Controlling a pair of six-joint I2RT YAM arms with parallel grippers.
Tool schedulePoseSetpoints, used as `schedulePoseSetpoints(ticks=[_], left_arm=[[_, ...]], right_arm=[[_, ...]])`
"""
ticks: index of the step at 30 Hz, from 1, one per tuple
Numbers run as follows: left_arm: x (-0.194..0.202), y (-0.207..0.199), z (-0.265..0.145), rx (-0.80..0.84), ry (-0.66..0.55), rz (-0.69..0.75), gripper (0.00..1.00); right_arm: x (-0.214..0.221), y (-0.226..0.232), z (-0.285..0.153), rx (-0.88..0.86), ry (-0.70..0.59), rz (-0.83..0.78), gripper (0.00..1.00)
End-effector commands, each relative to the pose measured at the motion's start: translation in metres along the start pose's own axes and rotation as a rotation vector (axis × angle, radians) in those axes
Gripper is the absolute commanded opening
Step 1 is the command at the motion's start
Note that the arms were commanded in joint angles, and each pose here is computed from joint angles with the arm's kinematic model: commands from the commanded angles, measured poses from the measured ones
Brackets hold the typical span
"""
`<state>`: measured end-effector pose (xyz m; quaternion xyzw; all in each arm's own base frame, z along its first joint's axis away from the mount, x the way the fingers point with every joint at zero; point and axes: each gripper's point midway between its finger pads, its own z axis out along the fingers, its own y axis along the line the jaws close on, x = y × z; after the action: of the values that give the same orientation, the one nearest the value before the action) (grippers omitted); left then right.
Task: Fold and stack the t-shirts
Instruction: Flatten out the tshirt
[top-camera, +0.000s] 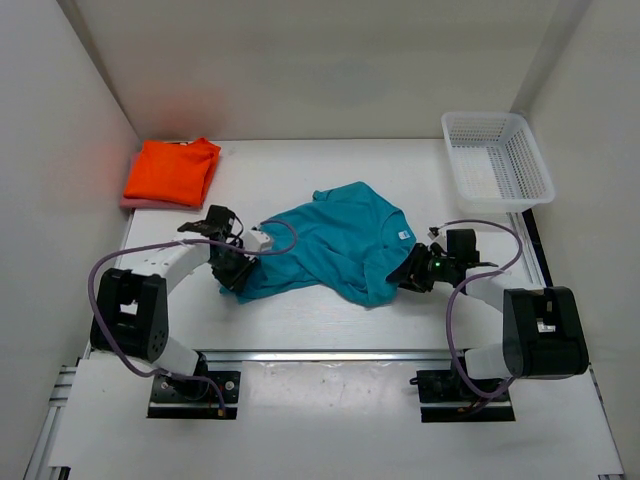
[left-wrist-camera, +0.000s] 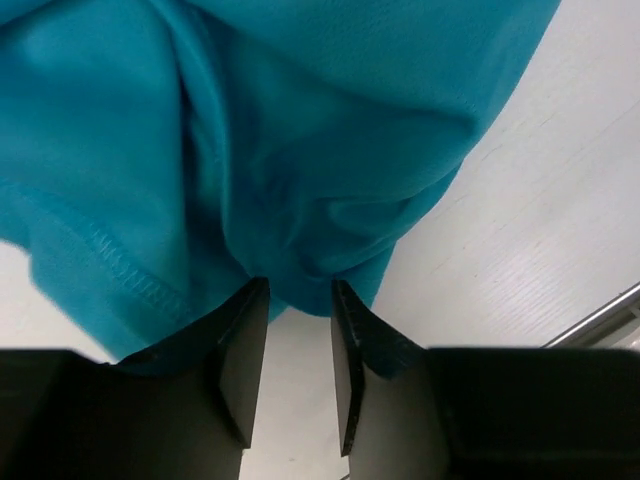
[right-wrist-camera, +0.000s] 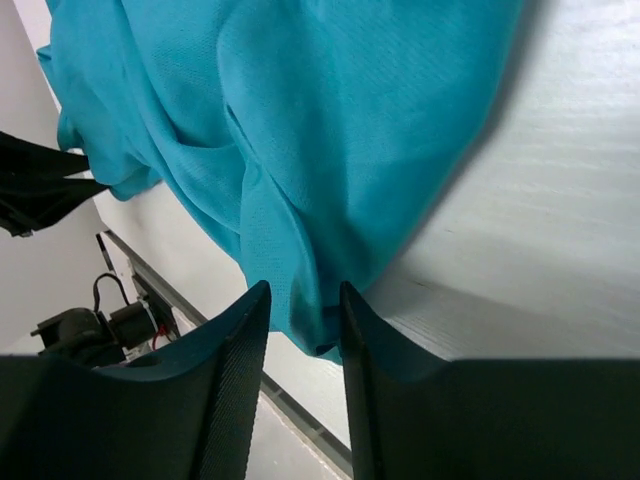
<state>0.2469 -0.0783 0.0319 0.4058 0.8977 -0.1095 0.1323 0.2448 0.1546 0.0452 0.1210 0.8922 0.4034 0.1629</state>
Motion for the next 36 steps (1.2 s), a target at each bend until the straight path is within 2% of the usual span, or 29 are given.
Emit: schedulePoseSetpoints(ticks=[1,5,10,12,24,31,33,35,36], left_arm=[[-0.031,0.019,-0.028,-0.130,-0.123,0.032,0.43],[-0.050,0.024,-0.035,-0.150,-0.186,-0.035,0.46],[-0.039,0.029,-0.026,-0.167,-0.134,-0.092,0.45],[-0.030,0.029,-0.018,-0.166,-0.093,-0.100,0.44],[-0.023,0.019,0.004,-0.087,-0.026,-0.139,0.38],[-0.028,0.015,0.008,-0.082,-0.039,-0.133,0.35],[-0.028,0.015,0.010,-0.086,-0.034,-0.132,0.31],[-0.028,0.019,0.011,-0.097,-0.030,-0.146,0.14],[-0.033,0.018,0.010,-0.096,-0.040,-0.153,0.10]], right_arm=[[-0.015,0.011,-0.002,-0.029,-0.041,-0.090,0.40],[-0.021,0.004,-0.010,0.013,-0.071,-0.077,0.46],[-0.026,-0.013,-0.023,0.132,-0.109,-0.051,0.53],[-0.026,-0.016,-0.026,0.147,-0.110,-0.051,0.54],[-0.021,-0.014,-0.022,0.147,-0.084,-0.064,0.55],[-0.022,-0.018,-0.023,0.157,-0.086,-0.060,0.55],[-0.020,-0.017,-0.023,0.150,-0.084,-0.051,0.55],[-0.022,-0.017,-0.022,0.151,-0.081,-0.060,0.54],[-0.021,-0.014,-0.022,0.140,-0.077,-0.063,0.54]])
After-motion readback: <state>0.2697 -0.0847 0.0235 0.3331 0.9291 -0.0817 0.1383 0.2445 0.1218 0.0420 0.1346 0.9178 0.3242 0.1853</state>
